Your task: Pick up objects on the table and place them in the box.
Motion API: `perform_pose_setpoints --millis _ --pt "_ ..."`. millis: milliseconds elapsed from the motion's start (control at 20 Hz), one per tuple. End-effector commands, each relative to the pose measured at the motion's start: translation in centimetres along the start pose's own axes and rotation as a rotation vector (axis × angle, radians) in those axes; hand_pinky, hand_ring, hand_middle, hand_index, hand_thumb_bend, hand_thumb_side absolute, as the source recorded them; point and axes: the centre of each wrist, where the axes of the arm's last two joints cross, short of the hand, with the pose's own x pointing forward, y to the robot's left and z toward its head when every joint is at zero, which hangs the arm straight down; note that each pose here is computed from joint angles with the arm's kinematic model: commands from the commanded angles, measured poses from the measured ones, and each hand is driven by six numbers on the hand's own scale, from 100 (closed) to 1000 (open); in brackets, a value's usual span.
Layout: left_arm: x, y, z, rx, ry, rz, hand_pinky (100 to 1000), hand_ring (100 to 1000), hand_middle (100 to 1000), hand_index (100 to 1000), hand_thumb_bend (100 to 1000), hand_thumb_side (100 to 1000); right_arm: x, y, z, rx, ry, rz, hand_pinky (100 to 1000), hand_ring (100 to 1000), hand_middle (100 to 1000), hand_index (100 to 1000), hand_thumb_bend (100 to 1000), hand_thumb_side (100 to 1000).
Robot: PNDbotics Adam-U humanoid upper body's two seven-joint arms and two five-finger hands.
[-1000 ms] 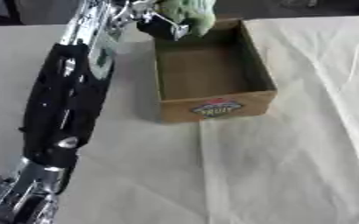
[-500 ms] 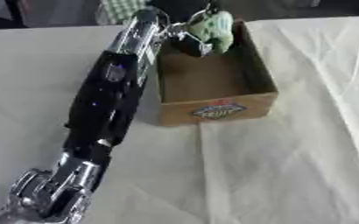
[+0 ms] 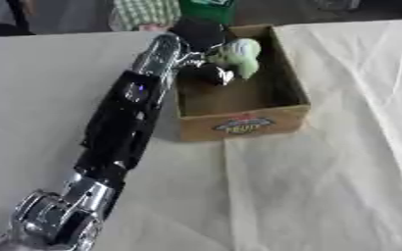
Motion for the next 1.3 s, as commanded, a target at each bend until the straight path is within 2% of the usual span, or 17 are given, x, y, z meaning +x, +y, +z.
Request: perform_pose_setpoints --millis 50,100,150,250,300,350,400,500,550,600,650,700,800,950,1050,1300 --pt "-0.4 0.9 0.1 0.010 0.003 -0.039 721 900 873 1000 839 803 0.6 -0.4 -0.6 0.004 -0.029 0.017 833 714 734 876 100 510" --pt "-0.4 0.9 0.1 0.008 0.011 -0.048 723 903 876 1000 860 803 0.6 -0.5 -0.6 0.003 -0.027 0.020 833 714 734 876 100 510" --pt "-0.6 1.1 0.2 0.017 0.023 -0.053 726 908 874 1000 928 821 0.6 -0.5 -0.5 0.003 -0.025 0.022 833 714 734 876 100 510" --pt "-0.7 1.6 0.5 0.055 0.055 -0.061 722 905 869 1000 972 845 0.5 -0.5 -0.5 0.003 -0.023 0.025 833 714 734 876 100 510" --pt "-0.8 1.9 0.6 0.078 0.067 -0.061 720 903 866 1000 979 850 0.5 -0.6 -0.5 0.002 -0.023 0.027 833 714 734 876 100 509" --pt "-0.8 2.2 0.7 0.112 0.078 -0.057 714 896 859 1000 914 918 0.5 -0.6 -0.4 0.002 -0.022 0.028 833 714 734 876 100 511" --pt "-0.9 2.5 0.9 0.150 0.088 -0.053 714 895 854 1000 967 879 0.5 -0.6 -0.4 0.001 -0.021 0.029 833 714 734 876 100 509" --pt "-1.0 3.4 1.3 0.245 0.107 -0.038 701 879 832 1000 868 916 0.5 -0.7 -0.4 0.001 -0.020 0.032 832 714 734 876 100 510" --pt "-1.2 3.9 1.6 0.305 0.124 -0.023 692 860 807 992 744 934 0.5 -0.7 -0.4 0.001 -0.020 0.034 832 714 734 876 100 510" --pt "-1.4 4.7 2.1 0.381 0.149 0.004 689 848 793 980 713 938 0.5 -0.8 -0.4 0.000 -0.020 0.037 832 714 734 876 100 510" --pt "-1.7 5.3 2.6 0.448 0.173 0.026 687 831 775 967 622 937 0.5 -0.8 -0.3 -0.001 -0.021 0.039 831 714 735 875 100 511" --pt "-2.0 5.9 3.2 0.530 0.196 0.071 687 819 767 958 555 921 0.5 -0.9 -0.3 -0.002 -0.021 0.041 831 714 735 875 100 511" --pt "-2.6 6.8 4.6 0.699 0.215 0.191 691 789 742 937 484 887 0.5 -1.1 -0.2 -0.008 -0.019 0.051 831 714 735 875 100 511" --pt "-3.6 6.4 6.9 0.902 0.215 0.403 697 754 702 904 326 857 0.4 -1.5 0.1 -0.022 -0.012 0.069 831 714 735 875 100 509" --pt "-4.3 5.6 8.5 0.991 0.240 0.552 705 738 677 883 256 832 0.4 -1.7 0.3 -0.031 -0.008 0.080 831 714 735 876 100 508" --pt "-6.4 4.3 12.9 1.127 0.295 0.843 715 714 645 856 207 812 0.3 -2.2 0.7 -0.045 0.000 0.107 831 714 735 876 100 509"
